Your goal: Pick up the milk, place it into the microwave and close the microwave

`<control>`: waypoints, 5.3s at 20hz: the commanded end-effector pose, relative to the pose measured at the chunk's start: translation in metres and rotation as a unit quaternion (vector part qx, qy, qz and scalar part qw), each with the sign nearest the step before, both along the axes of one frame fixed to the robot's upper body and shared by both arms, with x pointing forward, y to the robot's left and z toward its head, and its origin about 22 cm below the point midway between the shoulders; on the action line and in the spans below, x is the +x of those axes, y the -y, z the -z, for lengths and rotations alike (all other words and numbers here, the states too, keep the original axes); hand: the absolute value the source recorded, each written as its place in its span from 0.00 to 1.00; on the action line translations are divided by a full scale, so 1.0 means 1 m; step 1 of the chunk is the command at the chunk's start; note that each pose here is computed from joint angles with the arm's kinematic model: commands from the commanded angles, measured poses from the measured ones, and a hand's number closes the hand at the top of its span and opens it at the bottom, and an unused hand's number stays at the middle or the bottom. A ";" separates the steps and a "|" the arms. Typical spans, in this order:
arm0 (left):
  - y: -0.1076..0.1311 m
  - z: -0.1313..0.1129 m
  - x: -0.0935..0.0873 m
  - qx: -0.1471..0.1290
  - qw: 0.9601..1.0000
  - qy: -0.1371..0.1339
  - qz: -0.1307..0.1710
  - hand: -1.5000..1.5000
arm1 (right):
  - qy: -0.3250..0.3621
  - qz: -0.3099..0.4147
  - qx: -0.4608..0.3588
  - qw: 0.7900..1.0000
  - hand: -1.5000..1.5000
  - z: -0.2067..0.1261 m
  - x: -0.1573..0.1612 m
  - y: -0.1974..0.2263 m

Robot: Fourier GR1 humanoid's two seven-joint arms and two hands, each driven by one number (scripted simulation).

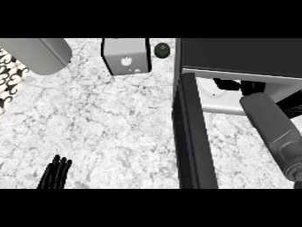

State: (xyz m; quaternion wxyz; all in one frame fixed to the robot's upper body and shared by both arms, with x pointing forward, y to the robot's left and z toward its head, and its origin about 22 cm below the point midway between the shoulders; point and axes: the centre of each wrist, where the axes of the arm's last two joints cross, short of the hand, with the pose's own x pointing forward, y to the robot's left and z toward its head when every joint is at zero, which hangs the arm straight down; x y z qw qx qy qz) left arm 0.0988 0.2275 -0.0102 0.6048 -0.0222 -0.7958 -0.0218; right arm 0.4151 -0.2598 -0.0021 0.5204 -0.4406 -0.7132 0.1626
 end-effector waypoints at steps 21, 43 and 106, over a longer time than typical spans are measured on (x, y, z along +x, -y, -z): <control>0.027 -0.009 -0.004 -0.011 0.999 0.012 0.043 0.00 | -0.017 -0.131 0.129 0.983 0.00 0.022 -0.011 -0.013; 0.052 -0.012 0.008 -0.002 0.999 0.007 0.051 0.00 | -0.042 -0.207 0.302 0.930 0.00 0.110 -0.102 0.043; 0.230 -0.025 0.162 0.094 0.982 0.024 0.165 0.00 | 0.043 -0.421 0.374 0.825 0.00 -0.043 -0.243 0.130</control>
